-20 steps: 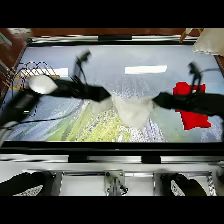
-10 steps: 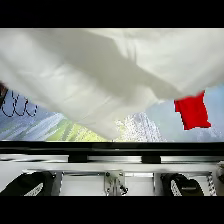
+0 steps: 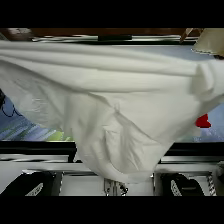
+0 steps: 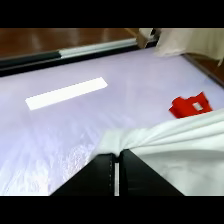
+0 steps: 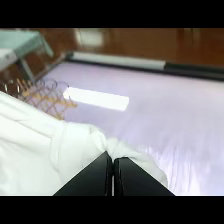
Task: Fold the shirts.
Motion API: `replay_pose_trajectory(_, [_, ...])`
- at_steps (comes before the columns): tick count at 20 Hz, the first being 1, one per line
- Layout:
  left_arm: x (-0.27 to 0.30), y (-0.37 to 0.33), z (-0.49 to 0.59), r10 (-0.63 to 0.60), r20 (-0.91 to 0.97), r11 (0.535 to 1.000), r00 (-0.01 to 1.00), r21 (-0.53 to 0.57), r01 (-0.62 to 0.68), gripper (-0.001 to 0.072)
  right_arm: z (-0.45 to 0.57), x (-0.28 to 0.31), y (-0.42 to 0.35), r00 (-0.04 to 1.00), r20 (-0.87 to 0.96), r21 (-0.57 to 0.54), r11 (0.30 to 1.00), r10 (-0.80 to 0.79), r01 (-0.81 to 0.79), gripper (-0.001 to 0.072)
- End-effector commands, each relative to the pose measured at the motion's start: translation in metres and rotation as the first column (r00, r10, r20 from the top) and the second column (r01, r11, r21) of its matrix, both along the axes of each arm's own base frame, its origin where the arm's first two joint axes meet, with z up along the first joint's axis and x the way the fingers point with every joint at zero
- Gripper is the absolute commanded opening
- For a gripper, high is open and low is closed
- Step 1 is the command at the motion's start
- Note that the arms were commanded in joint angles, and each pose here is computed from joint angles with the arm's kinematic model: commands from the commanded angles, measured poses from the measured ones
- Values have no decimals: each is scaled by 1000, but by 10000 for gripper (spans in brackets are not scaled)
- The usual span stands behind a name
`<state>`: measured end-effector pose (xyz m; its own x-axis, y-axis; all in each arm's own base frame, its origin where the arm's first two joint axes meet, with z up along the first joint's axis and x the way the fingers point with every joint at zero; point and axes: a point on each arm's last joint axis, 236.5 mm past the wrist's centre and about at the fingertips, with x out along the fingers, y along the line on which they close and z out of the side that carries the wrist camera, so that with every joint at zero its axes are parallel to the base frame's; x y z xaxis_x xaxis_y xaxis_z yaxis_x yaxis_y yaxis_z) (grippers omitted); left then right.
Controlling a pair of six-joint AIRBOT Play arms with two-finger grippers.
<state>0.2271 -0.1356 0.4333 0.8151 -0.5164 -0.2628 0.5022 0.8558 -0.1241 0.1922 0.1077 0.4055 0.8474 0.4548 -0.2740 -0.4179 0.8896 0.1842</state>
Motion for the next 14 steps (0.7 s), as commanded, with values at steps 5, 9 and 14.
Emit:
replay_pose_trajectory(5, [84,5,-170,163,-299,973,940,208,-102,38,-162,104,-13,881,-468,16,996,-67,85,66])
replay_pose_trajectory(9, [174,-4,-209,258,-311,966,915,65,-250,38,-225,221,-19,874,-466,166,957,-137,239,66])
replay_pose_trajectory(14, [253,-20,-310,268,-544,920,795,-100,-379,38,-325,298,-10,767,-632,320,863,-112,390,67])
